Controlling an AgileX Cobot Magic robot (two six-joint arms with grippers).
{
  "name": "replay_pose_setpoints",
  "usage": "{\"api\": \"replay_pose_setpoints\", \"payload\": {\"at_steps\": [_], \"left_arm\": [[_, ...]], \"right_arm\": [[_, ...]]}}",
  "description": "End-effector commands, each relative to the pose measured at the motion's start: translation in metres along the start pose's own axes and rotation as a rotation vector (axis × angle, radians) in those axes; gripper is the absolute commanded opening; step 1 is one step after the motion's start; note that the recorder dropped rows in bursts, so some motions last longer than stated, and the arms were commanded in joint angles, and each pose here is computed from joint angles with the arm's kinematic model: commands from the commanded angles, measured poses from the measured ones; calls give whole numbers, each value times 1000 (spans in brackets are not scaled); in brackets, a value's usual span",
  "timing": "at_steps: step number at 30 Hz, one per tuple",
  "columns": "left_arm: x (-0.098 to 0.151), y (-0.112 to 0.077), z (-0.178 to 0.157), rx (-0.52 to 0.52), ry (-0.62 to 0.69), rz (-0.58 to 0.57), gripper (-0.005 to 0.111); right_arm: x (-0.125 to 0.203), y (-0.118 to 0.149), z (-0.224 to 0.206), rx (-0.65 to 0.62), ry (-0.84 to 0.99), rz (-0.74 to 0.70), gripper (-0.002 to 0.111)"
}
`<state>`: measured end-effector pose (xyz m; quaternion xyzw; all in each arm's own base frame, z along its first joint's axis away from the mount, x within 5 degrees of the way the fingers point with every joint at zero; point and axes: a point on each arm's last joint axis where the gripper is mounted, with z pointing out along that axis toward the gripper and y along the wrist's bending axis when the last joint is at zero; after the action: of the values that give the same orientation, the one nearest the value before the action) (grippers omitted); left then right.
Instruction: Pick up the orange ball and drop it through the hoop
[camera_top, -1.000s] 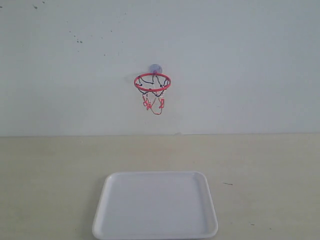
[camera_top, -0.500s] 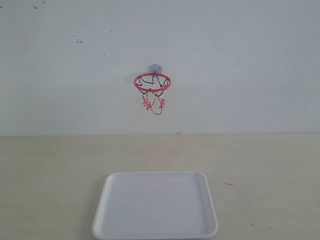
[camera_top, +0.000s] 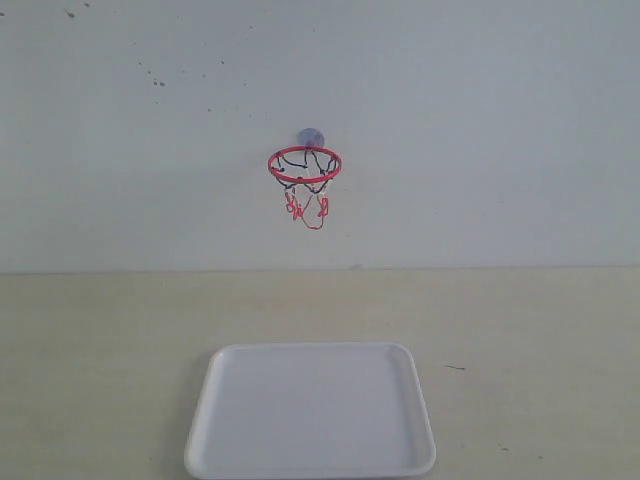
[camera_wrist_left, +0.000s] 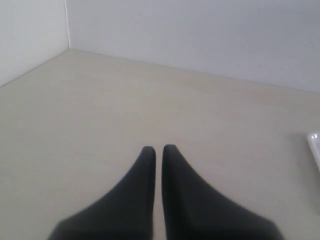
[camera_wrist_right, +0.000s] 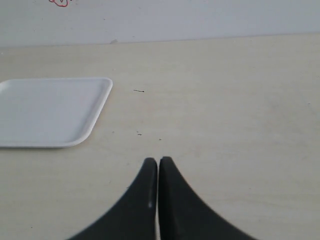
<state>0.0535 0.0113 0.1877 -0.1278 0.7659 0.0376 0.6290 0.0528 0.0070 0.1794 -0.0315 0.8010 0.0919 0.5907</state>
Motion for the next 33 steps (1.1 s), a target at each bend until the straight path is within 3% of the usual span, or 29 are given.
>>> {"api": "replay_pose_setpoints", "payload": {"at_steps": [1,19,33], "left_arm": [[2,-4,0,70,11,8,4],[4,-19,-4,355,39,82,4],[5,-23,-6,436,48,99,4]], "right_arm": [[-1,0,0,0,-9,-5,0],[-1,0,0,0,-9,-5,0],[-1,0,0,0,-9,-5,0]]}}
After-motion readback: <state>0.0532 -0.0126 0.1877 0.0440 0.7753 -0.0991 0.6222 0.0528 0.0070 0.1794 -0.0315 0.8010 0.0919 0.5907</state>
